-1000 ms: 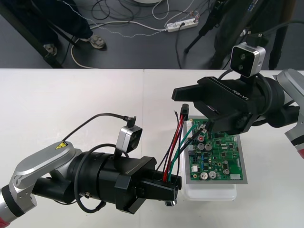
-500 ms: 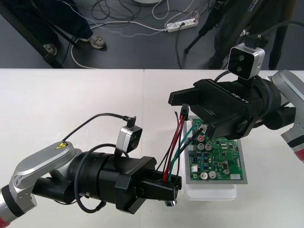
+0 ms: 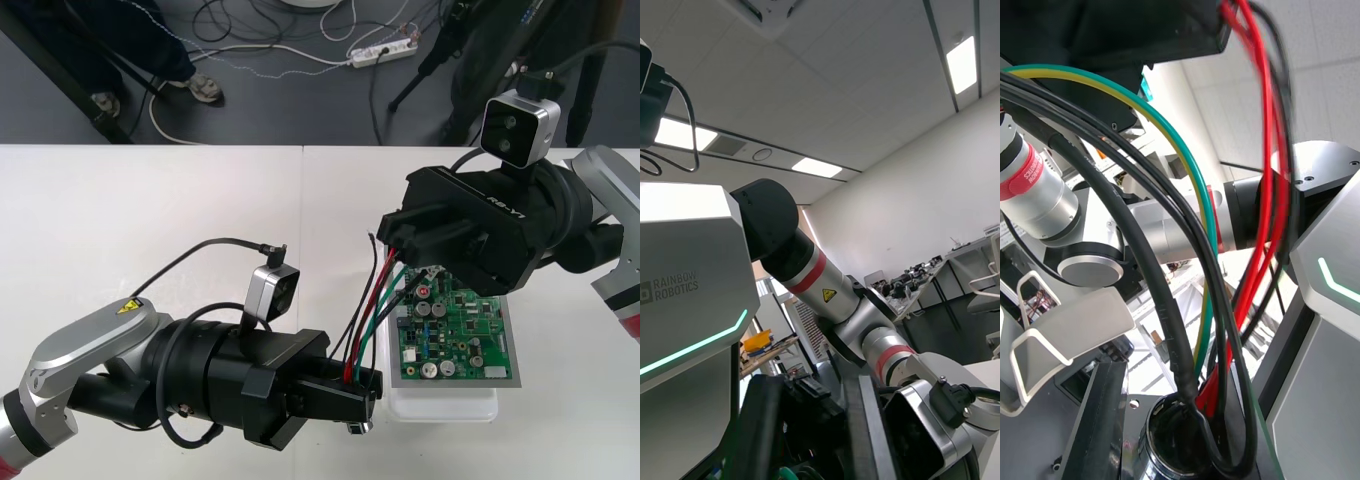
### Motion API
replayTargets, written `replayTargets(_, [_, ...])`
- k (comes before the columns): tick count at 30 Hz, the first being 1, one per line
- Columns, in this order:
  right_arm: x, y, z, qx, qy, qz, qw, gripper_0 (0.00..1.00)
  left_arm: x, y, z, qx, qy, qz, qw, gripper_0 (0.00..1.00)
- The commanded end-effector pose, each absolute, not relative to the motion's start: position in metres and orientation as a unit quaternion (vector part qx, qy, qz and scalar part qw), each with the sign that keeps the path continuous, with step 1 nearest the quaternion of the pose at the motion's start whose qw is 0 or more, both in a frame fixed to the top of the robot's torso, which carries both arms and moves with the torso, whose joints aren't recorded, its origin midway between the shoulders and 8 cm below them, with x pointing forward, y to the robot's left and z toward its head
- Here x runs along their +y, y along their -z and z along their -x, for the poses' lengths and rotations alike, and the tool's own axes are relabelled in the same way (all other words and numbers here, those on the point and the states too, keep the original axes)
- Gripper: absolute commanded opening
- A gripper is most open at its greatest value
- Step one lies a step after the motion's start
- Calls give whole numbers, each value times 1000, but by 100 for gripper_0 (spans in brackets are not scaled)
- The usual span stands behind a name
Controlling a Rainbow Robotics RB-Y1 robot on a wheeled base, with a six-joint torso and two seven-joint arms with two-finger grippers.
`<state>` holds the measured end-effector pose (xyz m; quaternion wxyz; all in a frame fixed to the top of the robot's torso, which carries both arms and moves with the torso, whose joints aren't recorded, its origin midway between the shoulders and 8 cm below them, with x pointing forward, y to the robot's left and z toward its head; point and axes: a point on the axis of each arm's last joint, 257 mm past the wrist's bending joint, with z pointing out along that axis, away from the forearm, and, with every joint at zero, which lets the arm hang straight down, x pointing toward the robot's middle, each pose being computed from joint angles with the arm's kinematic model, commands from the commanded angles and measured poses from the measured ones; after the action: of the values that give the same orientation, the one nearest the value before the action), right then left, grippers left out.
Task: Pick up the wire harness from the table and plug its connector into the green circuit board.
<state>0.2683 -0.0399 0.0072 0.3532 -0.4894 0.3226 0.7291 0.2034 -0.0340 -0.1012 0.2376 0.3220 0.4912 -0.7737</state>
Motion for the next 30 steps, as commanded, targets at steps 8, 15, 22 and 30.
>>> replayTargets(8, [-36, -13, -254, 289, -730, 504, 360, 7, -46, 81, -195, 467, 784, -331, 241, 0])
replayTargets(15, [-36, -13, -254, 289, -730, 504, 360, 0, -46, 81, -195, 467, 784, -331, 241, 0])
replayTargets(22, [-36, -13, -254, 287, -728, 505, 363, 0, -45, 83, -199, 472, 779, -330, 247, 89])
replayTargets(30, [-36, -13, -254, 288, -729, 504, 362, 0, -44, 81, -209, 473, 769, -333, 271, 100])
